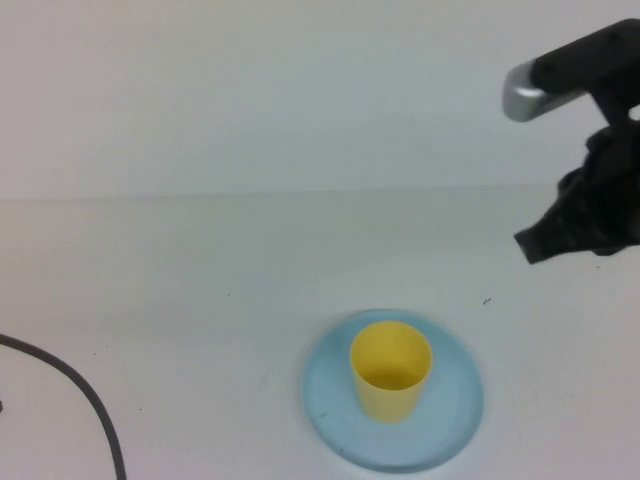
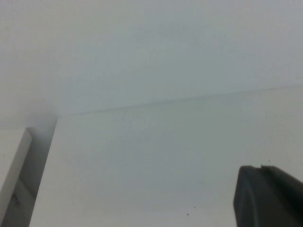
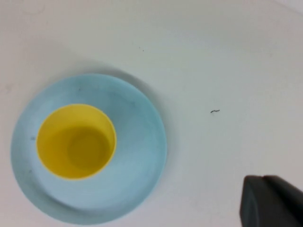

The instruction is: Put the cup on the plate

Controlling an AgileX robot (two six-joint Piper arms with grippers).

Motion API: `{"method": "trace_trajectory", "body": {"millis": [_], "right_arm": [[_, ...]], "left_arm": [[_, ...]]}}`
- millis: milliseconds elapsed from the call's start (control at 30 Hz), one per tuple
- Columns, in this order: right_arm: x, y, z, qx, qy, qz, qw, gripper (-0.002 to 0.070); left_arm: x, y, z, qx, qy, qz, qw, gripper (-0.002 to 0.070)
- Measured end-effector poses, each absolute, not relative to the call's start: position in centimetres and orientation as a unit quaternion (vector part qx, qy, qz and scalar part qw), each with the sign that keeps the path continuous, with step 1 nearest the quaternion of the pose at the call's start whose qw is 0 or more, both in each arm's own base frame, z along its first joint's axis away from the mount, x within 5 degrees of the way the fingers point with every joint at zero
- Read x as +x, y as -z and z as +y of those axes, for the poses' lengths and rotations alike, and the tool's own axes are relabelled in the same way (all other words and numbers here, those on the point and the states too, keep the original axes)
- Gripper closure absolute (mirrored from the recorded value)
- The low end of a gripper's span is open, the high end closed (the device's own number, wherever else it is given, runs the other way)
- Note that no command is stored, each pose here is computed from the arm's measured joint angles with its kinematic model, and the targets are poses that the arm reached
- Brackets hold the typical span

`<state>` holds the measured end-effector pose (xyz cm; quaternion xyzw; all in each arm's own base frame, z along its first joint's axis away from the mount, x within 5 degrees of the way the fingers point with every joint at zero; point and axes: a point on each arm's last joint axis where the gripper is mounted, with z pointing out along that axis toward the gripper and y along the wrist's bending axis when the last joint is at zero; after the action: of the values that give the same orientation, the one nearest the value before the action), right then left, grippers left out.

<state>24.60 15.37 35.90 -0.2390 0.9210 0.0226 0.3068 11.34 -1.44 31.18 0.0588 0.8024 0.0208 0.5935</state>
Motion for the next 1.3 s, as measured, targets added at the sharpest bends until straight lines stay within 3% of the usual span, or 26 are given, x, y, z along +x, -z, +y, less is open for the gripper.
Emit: {"method": "trace_trajectory", "body": {"millis": [167,733,867,1133,1300], "right_arm": [[20.2,-35.7,12.7,-0.244,-0.043,0.903,0.352,0.0671],[9.0,-25.4,4.7,-0.235,-0.055,0.896,0.373,0.0674],[7.9,-25.4,3.9,-0.221,-0.075,0.878,0.418,0.0674],[7.1,-26.1,3.4,-0.213,-0.090,0.860,0.454,0.0674],[7.1,-26.1,3.4,-0.213,-0.090,0.860,0.454,0.0674]], "left_arm": [[11.3,-31.2,-1.4,0.059,-0.022,0.803,0.593,0.0673],[11.4,-31.1,-1.4,0.058,-0.024,0.805,0.591,0.0673],[11.7,-31.0,-0.9,0.037,-0.041,0.808,0.586,0.0673],[8.7,-32.3,2.6,-0.086,-0.114,0.766,0.626,0.0673],[6.2,-32.1,3.1,-0.149,-0.102,0.735,0.654,0.0673]]}}
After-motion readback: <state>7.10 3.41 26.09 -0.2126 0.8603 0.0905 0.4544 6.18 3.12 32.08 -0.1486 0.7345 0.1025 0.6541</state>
